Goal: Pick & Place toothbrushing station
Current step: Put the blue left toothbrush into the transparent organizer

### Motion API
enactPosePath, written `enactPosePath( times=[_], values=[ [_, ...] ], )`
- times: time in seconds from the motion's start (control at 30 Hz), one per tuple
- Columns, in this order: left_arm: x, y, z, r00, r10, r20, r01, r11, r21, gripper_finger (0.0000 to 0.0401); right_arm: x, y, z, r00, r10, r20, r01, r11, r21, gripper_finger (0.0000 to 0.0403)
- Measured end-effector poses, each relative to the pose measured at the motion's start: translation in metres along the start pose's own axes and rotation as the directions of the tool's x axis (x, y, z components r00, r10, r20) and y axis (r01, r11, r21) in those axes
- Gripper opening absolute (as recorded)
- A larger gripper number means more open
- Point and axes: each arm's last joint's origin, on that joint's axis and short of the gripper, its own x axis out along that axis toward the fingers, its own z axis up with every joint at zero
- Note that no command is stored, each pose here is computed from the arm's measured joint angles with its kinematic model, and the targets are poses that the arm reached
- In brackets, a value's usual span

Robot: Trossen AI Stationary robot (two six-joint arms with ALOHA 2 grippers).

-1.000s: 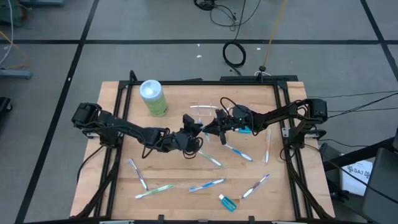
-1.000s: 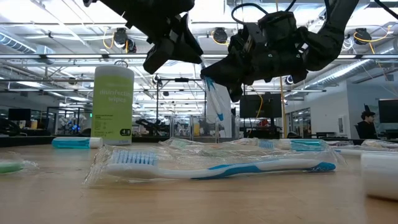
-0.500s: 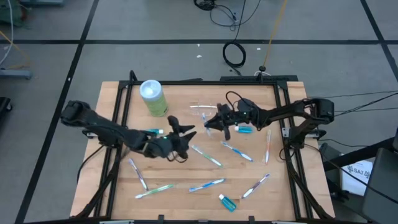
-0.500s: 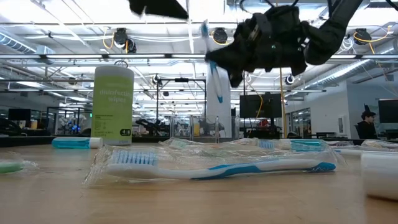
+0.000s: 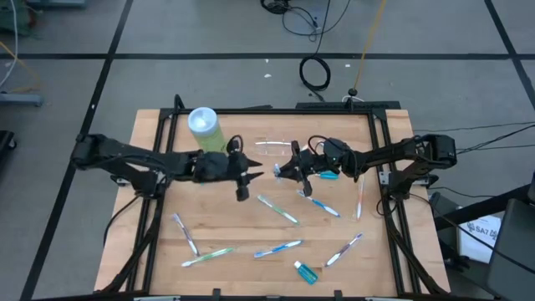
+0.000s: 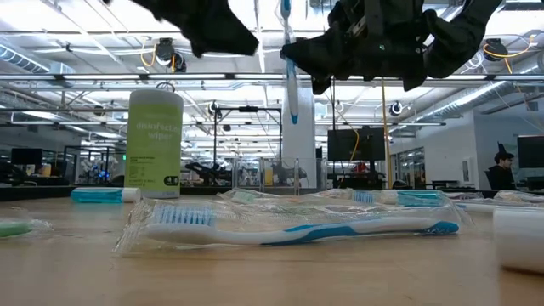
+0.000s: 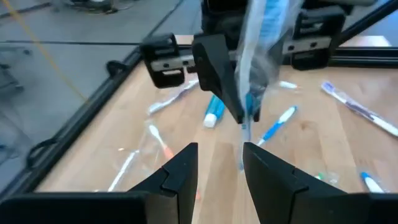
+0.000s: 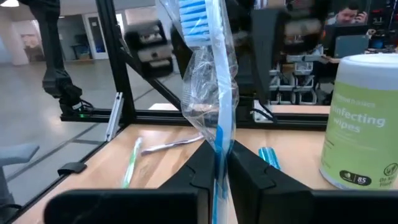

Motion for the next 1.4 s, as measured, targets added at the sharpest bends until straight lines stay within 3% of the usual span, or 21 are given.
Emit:
enactPosePath(
  times=[0.1,0.37,0.5,0.87,1.0,1.27,1.4],
  values=[
    [0.009,0.009,0.002,0.989,-0.087,0.117,0.090,0.996,-0.021,0.0134,0.000,0.000,0.000,1.000,-0.015,0.002,0.015,1.000,0.000,0.0021],
    [0.027,0.012,-0.002,0.968,-0.176,0.178,0.179,0.984,-0.004,0.0134,0.000,-0.001,-0.001,0.999,-0.035,-0.012,0.035,0.999,0.006,0.0022],
    [0.039,0.010,-0.007,0.963,-0.176,0.203,0.172,0.984,0.033,0.0134,0.002,0.001,-0.002,0.995,-0.103,-0.011,0.104,0.995,0.007,0.0022],
    [0.043,0.013,-0.008,0.965,-0.159,0.207,0.158,0.987,0.024,0.0131,0.003,0.004,-0.001,0.995,-0.103,-0.006,0.103,0.995,-0.002,0.0022],
    [0.043,0.013,-0.008,0.966,-0.159,0.204,0.158,0.987,0.025,0.0106,0.003,0.004,-0.001,0.995,-0.104,-0.006,0.104,0.995,-0.002,0.0022],
    [0.043,0.014,-0.009,0.976,-0.096,0.195,0.098,0.995,0.003,0.0015,0.003,0.003,-0.002,0.994,-0.111,-0.009,0.111,0.994,-0.005,0.0023],
    [0.043,0.015,-0.009,0.979,-0.070,0.191,0.074,0.997,-0.016,0.0021,0.003,0.002,-0.002,0.988,-0.152,-0.007,0.152,0.988,-0.005,0.0031]
  ],
)
